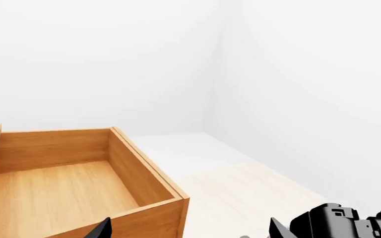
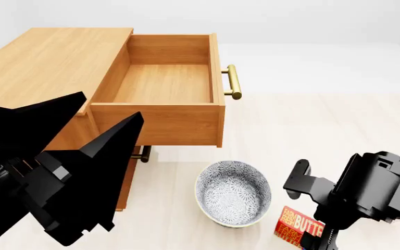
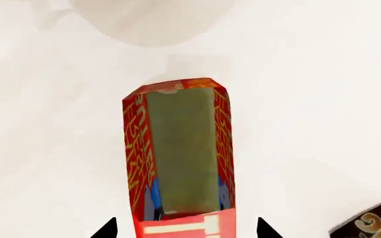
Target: Put the butter at the back in the top drawer of the cabinet and close it.
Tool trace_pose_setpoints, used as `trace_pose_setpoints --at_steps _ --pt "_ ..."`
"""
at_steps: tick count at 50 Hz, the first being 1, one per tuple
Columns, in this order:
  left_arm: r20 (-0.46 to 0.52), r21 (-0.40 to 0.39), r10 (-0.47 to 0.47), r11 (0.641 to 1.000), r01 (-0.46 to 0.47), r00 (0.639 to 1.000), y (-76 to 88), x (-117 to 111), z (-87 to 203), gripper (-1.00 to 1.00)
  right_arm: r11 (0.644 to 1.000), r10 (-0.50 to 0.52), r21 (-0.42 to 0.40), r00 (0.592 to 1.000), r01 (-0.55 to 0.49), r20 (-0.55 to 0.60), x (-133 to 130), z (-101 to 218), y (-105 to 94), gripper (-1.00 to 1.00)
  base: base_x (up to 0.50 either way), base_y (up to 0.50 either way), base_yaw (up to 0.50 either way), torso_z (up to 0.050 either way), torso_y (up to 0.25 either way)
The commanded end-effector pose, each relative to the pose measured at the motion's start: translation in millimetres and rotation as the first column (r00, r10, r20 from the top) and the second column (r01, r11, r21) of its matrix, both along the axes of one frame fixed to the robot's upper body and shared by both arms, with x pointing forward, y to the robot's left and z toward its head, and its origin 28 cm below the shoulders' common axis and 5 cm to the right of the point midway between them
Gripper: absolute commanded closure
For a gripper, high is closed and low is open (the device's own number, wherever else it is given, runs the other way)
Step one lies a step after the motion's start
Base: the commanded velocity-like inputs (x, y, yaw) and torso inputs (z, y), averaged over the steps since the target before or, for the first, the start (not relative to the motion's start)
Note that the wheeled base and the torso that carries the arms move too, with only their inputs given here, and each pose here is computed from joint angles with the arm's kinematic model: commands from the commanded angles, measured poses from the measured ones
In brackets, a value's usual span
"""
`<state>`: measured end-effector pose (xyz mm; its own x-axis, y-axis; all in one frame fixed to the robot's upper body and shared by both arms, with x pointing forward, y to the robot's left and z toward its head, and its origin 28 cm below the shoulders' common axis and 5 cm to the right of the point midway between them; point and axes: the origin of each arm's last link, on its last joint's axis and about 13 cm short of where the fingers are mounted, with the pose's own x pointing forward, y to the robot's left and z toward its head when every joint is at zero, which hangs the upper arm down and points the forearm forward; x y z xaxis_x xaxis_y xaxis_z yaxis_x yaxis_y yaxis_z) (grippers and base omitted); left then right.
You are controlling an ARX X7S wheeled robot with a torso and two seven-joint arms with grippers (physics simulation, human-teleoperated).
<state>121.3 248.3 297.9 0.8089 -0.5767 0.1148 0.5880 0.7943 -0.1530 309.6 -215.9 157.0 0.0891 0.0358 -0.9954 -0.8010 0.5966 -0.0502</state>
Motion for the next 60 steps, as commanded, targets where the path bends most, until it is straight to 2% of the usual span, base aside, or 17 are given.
trace_pose_setpoints --at_steps 1,23,24,43,60 --pt "0.007 0.006 0.005 1.0 -0.005 1.0 0.1 -2 2 -1.0 1.0 0.003 0.02 0.999 -0.002 -0.038 3 -17 -0.6 -1.0 0.0 0.0 0.0 0.0 0.0" --pt "-0.002 0.007 -0.002 1.0 0.002 1.0 -1.3 0 0 -1.0 0.999 -0.029 0.018 0.996 0.03 -0.083 5 -36 -6.7 -1.0 0.0 0.0 0.0 0.0 0.0" --pt "-0.002 0.007 -0.002 1.0 0.002 1.0 -1.3 0 0 -1.0 0.999 -0.029 0.019 0.996 0.031 -0.082 5 -36 -6.9 1.0 0.0 0.0 0.0 0.0 0.0" --pt "-0.006 0.008 0.002 1.0 -0.002 1.0 -0.9 0 -1 -1.0 1.0 -0.021 0.003 0.998 0.021 -0.058 2 -33 -7.1 1.0 0.0 0.0 0.0 0.0 0.0" --pt "0.015 0.015 -0.015 1.0 0.015 1.0 -0.1 -2 -1 -1.0 0.999 0.03 -0.027 0.999 -0.029 0.02 -27 10 -12.6 1.0 0.0 0.0 0.0 0.0 0.0"
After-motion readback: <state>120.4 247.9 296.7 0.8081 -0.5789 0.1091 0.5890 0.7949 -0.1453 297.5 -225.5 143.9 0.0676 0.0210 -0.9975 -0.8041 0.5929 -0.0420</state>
